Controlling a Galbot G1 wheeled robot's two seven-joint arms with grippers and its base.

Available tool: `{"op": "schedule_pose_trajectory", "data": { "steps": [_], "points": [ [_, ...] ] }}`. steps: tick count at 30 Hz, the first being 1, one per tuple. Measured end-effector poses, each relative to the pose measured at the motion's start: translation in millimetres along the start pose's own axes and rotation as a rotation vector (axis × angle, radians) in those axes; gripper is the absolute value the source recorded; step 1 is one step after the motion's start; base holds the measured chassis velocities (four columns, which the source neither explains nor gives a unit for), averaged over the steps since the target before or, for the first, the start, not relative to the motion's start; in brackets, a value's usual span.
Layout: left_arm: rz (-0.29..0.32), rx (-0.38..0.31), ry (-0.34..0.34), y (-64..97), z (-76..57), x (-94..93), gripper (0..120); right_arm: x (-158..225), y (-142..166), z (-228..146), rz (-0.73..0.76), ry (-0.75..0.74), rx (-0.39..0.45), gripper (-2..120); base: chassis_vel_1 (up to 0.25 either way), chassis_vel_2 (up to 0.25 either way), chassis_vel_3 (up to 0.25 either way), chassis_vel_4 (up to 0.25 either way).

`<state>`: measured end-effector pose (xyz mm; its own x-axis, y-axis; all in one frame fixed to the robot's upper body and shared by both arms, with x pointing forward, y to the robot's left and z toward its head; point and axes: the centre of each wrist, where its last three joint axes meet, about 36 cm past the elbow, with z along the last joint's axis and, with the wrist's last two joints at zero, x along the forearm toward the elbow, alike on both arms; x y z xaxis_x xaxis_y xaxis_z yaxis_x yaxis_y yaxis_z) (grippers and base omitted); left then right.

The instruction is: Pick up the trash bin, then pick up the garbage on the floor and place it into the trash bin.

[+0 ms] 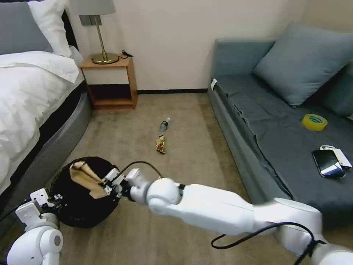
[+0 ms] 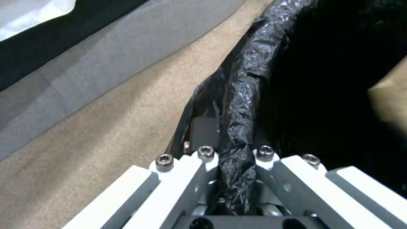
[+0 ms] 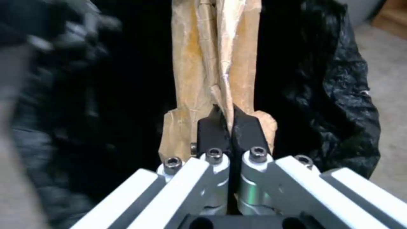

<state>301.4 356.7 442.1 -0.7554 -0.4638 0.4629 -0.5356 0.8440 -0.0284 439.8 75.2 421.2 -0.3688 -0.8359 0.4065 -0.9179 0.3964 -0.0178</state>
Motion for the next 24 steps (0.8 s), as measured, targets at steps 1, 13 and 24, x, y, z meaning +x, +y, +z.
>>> {"op": "schedule_pose_trajectory", "data": {
  "steps": [1, 13, 24],
  "points": [
    [0.0, 0.0, 0.0, 0.0, -0.1, 0.3, 2, -2, 0, 1, 0.003, 0.003, 0.004, 0, 0.0, 0.0, 0.0, 0.0],
    [0.005, 0.002, -0.004, 0.7, -1.9, 1.5, 2, -8, 11, -3, 0.018, -0.033, -0.02, 46, 0.0, 0.0, 0.0, 0.0],
    [0.001, 0.001, -0.006, 6.0, -4.0, -1.0, 2, 62, -21, -41, 0.103, -0.293, -0.077, 82, 0.0, 0.0, 0.0, 0.0]
  ]
}}
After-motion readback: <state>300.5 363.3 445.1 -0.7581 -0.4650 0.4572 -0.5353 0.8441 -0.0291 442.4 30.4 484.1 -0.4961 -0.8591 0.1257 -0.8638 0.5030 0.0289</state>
